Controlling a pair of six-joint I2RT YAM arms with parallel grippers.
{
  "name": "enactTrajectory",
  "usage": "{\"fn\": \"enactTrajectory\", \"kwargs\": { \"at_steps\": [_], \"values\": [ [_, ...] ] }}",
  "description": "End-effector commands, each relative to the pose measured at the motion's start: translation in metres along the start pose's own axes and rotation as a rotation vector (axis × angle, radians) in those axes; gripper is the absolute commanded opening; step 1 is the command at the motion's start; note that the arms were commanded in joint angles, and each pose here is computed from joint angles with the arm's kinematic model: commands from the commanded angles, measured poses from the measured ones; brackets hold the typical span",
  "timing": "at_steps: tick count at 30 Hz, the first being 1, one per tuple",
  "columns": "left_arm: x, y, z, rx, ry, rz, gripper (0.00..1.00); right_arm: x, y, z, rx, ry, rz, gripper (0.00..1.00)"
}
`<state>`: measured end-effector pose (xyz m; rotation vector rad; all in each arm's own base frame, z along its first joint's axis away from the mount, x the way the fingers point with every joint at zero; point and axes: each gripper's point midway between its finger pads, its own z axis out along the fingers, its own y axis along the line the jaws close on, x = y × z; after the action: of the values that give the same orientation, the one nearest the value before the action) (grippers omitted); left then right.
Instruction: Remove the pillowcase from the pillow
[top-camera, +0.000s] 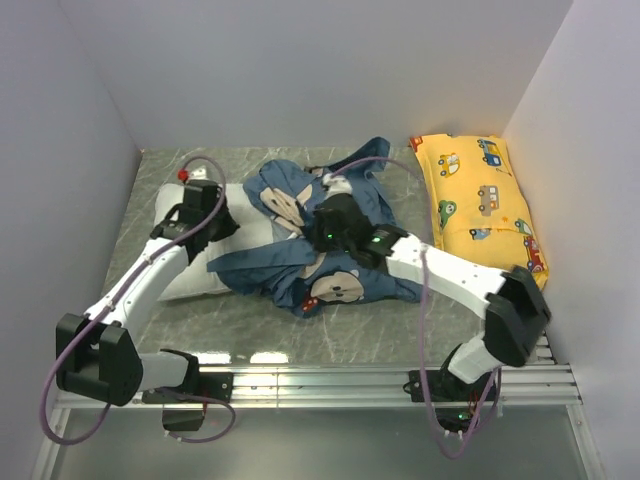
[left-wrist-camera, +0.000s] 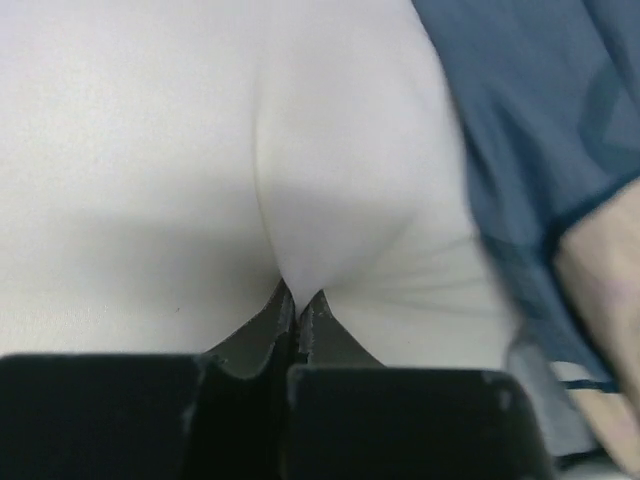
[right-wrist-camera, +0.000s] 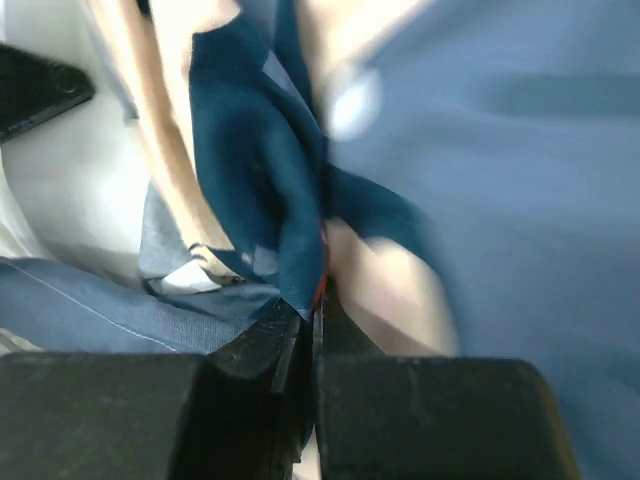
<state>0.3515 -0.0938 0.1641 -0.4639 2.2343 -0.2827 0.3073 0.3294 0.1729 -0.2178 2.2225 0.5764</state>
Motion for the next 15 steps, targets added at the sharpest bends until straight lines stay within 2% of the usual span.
{"fn": "enactTrajectory", "kwargs": {
  "at_steps": [1,6,10,12,14,15],
  "values": [
    [-0.044,0.066,-0.008,-0.193,-0.107,-0.049,0.0,-0.018,-0.07,-0.041,0.184,-0.053,0.008,0.0],
    [-0.086,0.112,-0.032,-0.253,-0.193,-0.14,0.0,-0.048,-0.117,-0.083,0.262,-0.166,0.075,0.0],
    [-0.092,0.108,-0.037,-0.218,-0.207,-0.168,0.0,-0.054,-0.13,-0.092,0.298,-0.182,0.076,0.0],
    [-0.085,0.098,-0.035,-0.162,-0.186,-0.172,0.0,-0.057,-0.117,-0.089,0.235,-0.179,0.067,0.02],
    [-0.08,0.087,-0.032,-0.143,-0.182,-0.164,0.0,-0.049,-0.085,-0.081,0.117,-0.139,0.027,0.14],
    [-0.075,0.084,-0.029,-0.142,-0.172,-0.157,0.0,-0.049,-0.074,-0.081,0.104,-0.136,0.003,0.34]
  ]
}}
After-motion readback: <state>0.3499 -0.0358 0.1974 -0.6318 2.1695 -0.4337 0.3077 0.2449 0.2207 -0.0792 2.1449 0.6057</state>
